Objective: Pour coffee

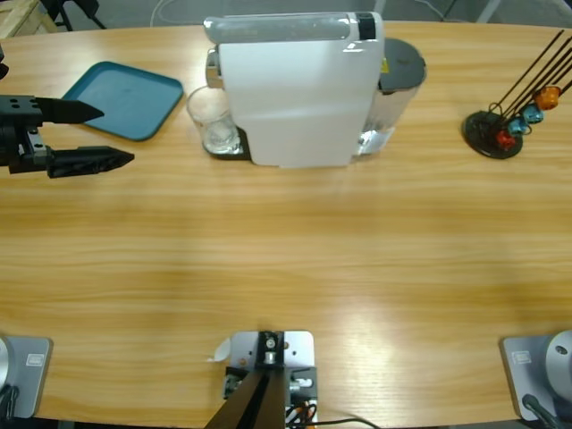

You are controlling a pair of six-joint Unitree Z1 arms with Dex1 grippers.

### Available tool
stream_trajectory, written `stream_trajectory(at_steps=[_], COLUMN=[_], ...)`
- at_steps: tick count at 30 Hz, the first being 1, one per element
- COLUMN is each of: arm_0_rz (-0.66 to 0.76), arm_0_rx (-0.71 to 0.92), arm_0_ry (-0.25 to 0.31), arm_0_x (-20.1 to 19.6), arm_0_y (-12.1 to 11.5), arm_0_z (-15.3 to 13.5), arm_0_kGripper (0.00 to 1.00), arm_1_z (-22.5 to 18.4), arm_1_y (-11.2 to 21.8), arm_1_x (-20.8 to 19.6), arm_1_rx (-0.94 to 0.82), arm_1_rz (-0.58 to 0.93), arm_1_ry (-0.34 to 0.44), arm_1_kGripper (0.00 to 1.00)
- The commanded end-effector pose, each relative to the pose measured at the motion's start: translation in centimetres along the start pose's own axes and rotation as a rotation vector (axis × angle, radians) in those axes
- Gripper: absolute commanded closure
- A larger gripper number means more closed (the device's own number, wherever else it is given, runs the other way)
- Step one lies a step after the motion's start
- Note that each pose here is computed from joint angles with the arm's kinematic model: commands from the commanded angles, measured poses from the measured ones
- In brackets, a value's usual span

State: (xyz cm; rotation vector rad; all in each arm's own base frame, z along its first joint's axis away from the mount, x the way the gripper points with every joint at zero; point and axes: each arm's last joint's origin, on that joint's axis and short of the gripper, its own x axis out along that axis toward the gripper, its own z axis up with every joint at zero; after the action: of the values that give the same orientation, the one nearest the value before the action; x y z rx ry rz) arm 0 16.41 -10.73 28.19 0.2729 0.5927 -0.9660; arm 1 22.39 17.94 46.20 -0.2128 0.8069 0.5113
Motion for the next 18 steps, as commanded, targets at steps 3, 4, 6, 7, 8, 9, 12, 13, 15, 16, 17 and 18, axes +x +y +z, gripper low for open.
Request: stream_trajectory(at_steps=[3,4,6,7,8,9,12,13,15,16,17,18], arm_0_rz=[-0.005,-0.012,-0.018,-0.013,-0.012,-0.011,-0.013,-0.014,-0.014,-0.014,-0.015,-0.014], arm_0_rx=[-0.016,-0.022,-0.016,-0.021,-0.026,-0.027,-0.033,-0.035,-0.035,-0.036,-0.037,-0.036], arm_0_ry=[0.015,0.017,0.016,0.016,0.013,0.008,0.006,0.007,0.009,0.01,0.013,0.013], arm_0_x=[-0.1,-0.1,-0.1,-0.2,-0.3,-0.5,-0.7,-0.8,-0.7,-0.7,-0.6,-0.6], arm_0_y=[-0.7,-0.8,-1.0,-1.1,-1.1,-1.2,-1.4,-1.5,-1.5,-1.5,-1.4,-1.4], arm_0_z=[-1.2,-1.2,-1.2,-1.3,-1.3,-1.3,-1.6,-1.7,-1.7,-1.7,-1.7,-1.7], arm_0_kGripper=[0.0,0.0,0.0,0.0,0.0,0.0,0.0,0.0,0.0,0.0,0.0,0.0], arm_1_z=[-10.5,-12.1,-15.4,-16.5,-17.5,-18.2,-20.5,-21.0,-21.8,-22.1,-22.3,-22.6], arm_1_y=[-0.9,-0.9,-1.1,-1.3,-1.6,-1.9,-3.0,-3.2,-3.5,-3.5,-3.5,-3.5], arm_1_x=[-2.0,-2.3,-3.0,-3.1,-3.1,-3.0,-2.9,-2.8,-2.4,-2.3,-2.1,-2.0], arm_1_rx=[-0.04,-0.062,-0.091,-0.093,-0.093,-0.09,-0.059,-0.055,-0.039,-0.038,-0.036,-0.033], arm_1_rz=[0.074,0.117,0.183,0.182,0.168,0.152,0.105,0.098,0.1,0.105,0.107,0.109], arm_1_ry=[-0.011,-0.037,-0.107,-0.122,-0.13,-0.132,-0.163,-0.171,-0.185,-0.195,-0.205,-0.212], arm_1_kGripper=[0.0,0.0,0.0,0.0,0.0,0.0,0.0,0.0,0.0,0.0,0.0,0.0])
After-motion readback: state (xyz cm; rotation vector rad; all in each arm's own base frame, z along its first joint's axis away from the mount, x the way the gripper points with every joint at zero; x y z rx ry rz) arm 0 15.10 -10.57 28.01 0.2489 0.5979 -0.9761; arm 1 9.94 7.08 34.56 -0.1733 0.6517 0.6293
